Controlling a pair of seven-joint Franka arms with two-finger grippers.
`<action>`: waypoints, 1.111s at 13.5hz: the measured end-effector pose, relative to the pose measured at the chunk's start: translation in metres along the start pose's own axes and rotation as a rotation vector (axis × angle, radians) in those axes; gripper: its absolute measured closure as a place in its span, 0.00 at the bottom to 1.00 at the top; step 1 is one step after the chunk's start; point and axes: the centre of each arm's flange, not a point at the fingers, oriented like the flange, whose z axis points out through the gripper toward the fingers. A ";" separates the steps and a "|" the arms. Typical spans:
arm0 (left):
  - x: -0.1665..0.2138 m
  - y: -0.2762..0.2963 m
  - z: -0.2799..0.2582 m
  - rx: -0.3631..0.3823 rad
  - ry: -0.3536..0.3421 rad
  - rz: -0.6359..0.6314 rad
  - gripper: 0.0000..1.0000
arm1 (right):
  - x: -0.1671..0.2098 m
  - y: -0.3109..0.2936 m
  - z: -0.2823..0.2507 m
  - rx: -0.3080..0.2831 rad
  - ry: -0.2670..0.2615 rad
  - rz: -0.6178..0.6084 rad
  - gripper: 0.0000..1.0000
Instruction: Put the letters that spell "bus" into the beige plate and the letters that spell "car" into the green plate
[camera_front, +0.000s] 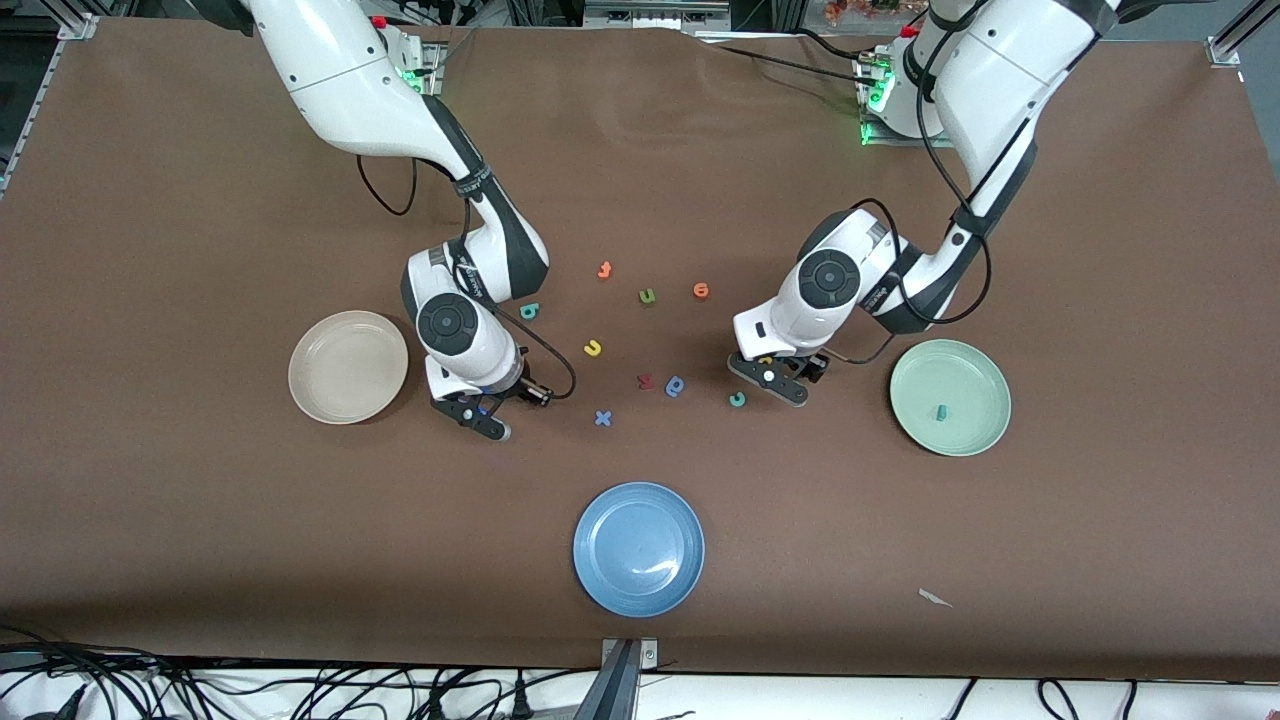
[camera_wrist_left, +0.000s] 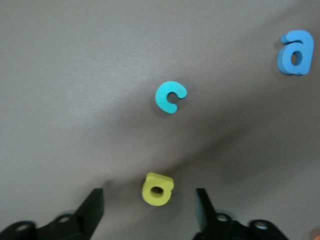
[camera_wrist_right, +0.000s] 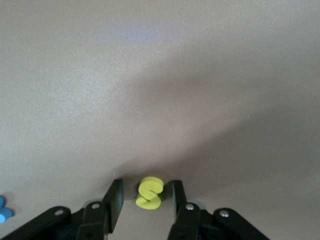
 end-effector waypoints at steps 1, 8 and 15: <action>0.000 0.003 0.003 -0.002 -0.001 0.005 0.25 | 0.001 0.000 0.000 0.000 0.001 0.000 0.52; 0.000 0.008 0.015 0.004 0.011 0.033 0.45 | 0.001 0.000 -0.001 0.007 0.007 -0.001 0.79; 0.002 -0.017 0.006 0.055 0.001 0.039 0.70 | 0.026 0.021 -0.053 -0.052 -0.013 -0.111 0.79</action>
